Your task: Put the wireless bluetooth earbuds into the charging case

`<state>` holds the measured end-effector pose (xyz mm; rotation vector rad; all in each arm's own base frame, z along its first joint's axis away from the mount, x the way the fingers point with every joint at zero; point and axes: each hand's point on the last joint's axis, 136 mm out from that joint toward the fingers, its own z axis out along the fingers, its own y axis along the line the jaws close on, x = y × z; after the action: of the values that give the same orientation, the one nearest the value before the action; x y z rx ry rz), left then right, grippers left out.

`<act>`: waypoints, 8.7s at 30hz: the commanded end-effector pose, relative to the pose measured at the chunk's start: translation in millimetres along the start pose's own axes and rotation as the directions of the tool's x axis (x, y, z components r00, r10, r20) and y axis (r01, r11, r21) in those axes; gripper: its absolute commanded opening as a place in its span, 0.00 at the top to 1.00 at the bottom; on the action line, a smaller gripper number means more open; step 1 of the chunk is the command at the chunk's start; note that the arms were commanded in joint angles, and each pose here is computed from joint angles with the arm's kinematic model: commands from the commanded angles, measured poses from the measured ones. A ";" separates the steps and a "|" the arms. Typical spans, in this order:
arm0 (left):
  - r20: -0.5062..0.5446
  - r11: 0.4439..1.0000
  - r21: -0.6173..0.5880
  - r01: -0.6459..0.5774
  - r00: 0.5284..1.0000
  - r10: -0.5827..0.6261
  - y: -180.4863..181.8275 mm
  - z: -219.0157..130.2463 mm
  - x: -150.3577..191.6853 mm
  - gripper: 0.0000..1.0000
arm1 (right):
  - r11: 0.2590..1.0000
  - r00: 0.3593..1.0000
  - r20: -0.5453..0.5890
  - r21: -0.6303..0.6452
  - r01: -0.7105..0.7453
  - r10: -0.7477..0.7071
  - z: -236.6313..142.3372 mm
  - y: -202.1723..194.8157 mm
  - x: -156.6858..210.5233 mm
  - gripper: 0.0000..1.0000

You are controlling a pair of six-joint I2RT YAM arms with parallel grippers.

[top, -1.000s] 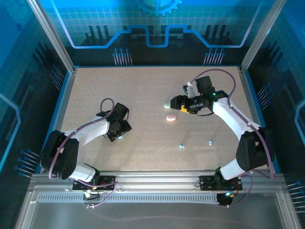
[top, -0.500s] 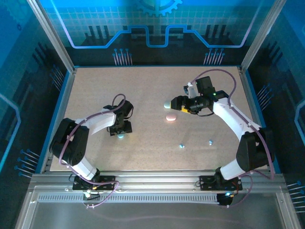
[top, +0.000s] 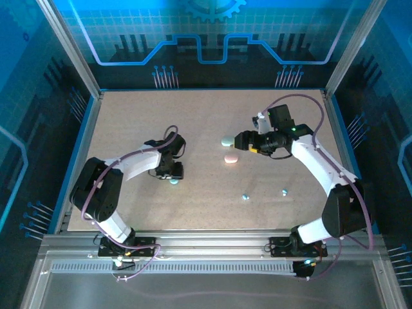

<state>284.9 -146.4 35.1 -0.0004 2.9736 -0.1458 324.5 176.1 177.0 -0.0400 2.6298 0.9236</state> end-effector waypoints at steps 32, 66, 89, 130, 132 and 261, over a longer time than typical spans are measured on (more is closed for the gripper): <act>0.239 0.340 0.022 -0.940 0.335 0.911 -152.5 -18.4 16.3 0.28 | 0.996 0.968 0.233 -0.025 -0.085 0.089 -48.7 -68.0 9.8 0.17; 0.778 0.937 0.266 -0.227 0.625 -0.069 -36.5 -168.0 -65.6 0.05 | 0.897 0.783 -0.439 -0.247 0.367 -0.441 139.7 19.9 128.3 0.31; 0.797 0.956 0.236 -0.175 0.597 -0.088 -20.9 -169.4 -65.3 0.02 | 0.555 0.526 -0.266 -0.043 0.831 -0.808 146.6 3.3 148.3 0.26; 0.507 0.597 0.720 -0.354 0.856 -0.104 -157.9 -225.9 -61.4 0.11 | 0.506 0.423 0.345 0.201 0.839 -0.838 -12.4 112.0 18.3 0.57; 0.489 0.610 0.714 -0.344 0.868 -0.083 -162.7 -220.0 -61.5 0.14 | 0.510 0.419 0.364 0.204 0.836 -0.832 -17.9 117.0 15.2 0.57; 0.929 0.273 0.289 -0.918 0.338 0.150 -176.8 -262.5 -8.2 0.54 | 0.257 0.458 0.512 -0.415 0.873 -0.727 -66.3 165.2 44.8 0.60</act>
<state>253.9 -291.4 300.0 0.9575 1.5334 -1.0678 241.6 270.1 296.5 -1.2622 1.5578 1.2182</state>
